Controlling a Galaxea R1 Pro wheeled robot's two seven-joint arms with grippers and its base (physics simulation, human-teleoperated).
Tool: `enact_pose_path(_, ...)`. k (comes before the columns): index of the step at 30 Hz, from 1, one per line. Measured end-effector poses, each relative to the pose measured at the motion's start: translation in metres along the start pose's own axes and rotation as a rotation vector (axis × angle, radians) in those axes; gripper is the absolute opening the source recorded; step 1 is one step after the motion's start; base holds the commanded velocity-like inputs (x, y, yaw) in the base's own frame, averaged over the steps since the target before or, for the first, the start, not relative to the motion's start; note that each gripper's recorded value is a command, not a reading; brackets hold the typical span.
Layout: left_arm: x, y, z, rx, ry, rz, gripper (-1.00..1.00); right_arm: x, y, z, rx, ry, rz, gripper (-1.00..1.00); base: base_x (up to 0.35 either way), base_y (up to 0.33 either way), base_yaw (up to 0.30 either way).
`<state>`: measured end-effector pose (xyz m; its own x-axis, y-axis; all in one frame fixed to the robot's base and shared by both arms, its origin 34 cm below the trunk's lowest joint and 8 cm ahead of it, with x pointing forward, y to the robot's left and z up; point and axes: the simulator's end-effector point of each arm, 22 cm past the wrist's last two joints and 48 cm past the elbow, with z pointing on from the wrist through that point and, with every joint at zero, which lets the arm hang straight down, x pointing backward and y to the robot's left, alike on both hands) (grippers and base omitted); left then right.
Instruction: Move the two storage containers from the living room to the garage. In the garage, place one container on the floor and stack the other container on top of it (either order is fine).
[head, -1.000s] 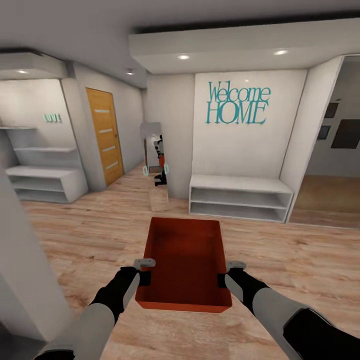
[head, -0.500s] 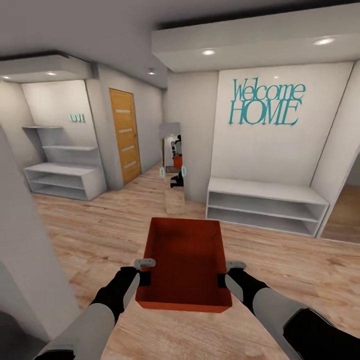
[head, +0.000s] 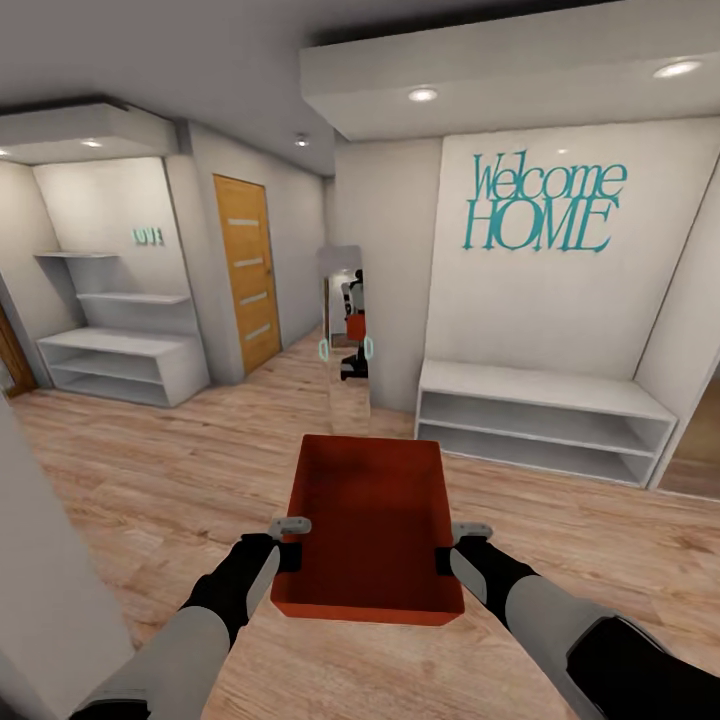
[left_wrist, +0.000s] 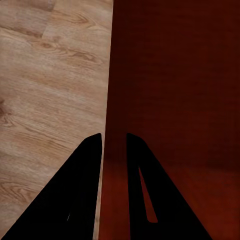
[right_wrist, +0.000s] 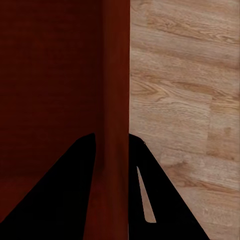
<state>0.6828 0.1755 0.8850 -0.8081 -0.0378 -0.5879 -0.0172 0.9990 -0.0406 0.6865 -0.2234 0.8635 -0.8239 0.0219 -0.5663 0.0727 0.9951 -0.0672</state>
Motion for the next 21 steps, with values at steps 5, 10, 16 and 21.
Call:
enact_pose_path(5, 0.0, 0.0, 0.0, 0.0, 0.0, 0.0, -1.0, 0.0, 0.0, 0.0, 0.0, 0.0, 0.0, -1.0, 0.322, 0.0, 0.0)
enact_pose_path(10, 0.0, 0.0, 0.0, 0.0, 0.0, 0.0, -1.0, 0.0, 0.0, 0.0, 0.0, 0.0, 0.0, -1.0, 0.322, 0.0, 0.0)
enact_pose_path(16, 0.0, 0.0, 0.0, 0.0, 0.0, 0.0, -1.0, 0.0, 0.0, 0.0, 0.0, 0.0, 0.0, -1.0, 0.322, 0.0, 0.0)
enact_pose_path(21, 0.0, 0.0, 0.0, 0.0, 0.0, 0.0, -1.0, 0.0, 0.0, 0.0, 0.0, 0.0, 0.0, -1.0, 0.323, 0.0, 0.0)
